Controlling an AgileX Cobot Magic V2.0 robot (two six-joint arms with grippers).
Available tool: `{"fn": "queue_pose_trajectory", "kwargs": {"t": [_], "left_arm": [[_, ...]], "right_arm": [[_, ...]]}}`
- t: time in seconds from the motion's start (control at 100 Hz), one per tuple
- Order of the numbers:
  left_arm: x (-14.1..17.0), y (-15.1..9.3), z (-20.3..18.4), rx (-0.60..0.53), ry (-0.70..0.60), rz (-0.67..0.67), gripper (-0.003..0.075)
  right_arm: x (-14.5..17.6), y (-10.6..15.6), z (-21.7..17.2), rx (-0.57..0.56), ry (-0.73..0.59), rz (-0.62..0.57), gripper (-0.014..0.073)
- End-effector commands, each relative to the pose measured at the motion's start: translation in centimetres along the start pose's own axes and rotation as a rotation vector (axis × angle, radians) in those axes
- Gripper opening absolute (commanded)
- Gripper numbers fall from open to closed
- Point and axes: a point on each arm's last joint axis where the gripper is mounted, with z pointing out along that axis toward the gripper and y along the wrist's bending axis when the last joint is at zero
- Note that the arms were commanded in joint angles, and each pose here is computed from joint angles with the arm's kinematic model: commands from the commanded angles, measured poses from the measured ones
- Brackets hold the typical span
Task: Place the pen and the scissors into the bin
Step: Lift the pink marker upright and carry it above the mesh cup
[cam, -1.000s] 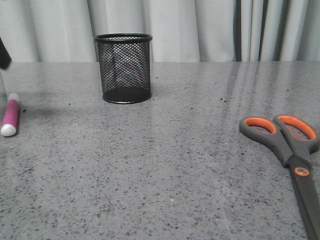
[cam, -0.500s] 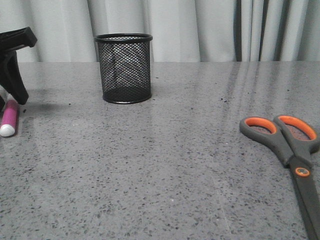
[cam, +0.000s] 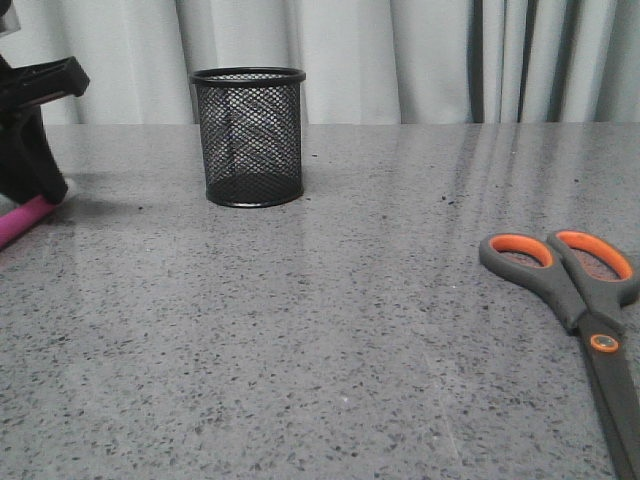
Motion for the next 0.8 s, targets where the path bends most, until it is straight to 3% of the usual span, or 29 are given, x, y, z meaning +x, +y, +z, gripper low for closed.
{"fn": "queue_pose_trajectory", "kwargs": {"t": [0.0,0.11,0.18,0.23,0.44,0.64,0.79], "left_arm": [[-2.6,-2.1,-4.6,0.090,-0.315,0.068,-0.0019],[-4.5,-5.0,-10.3,0.221,-0.706,0.076,-0.0018],[-4.8,-6.8,-12.2,0.284,-0.839,0.100,-0.0018],[-4.8,-8.5,-12.7,0.312,-0.885,0.196,-0.0018],[-4.4,-12.4,-9.4,0.381,-0.876,0.331,-0.0018],[-5.1,-14.0,-5.7,0.504,-0.794,0.399,-0.0019],[-6.1,-14.6,-4.4,0.522,-0.787,0.418,-0.0019]], "right_arm": [[-1.7,0.5,-0.4,-0.030,-0.095,-0.002,0.0369],[-1.7,0.5,-0.4,-0.032,-0.098,-0.002,0.0369],[-1.7,0.5,-0.3,-0.031,-0.097,-0.002,0.0369],[-1.7,0.5,-0.1,-0.030,-0.092,-0.002,0.0369],[-1.4,0.5,1.3,-0.018,-0.047,-0.003,0.0369],[-1.2,0.4,1.8,-0.012,-0.024,-0.001,0.0369],[-1.2,0.4,1.8,-0.012,-0.024,-0.001,0.0369]]}}
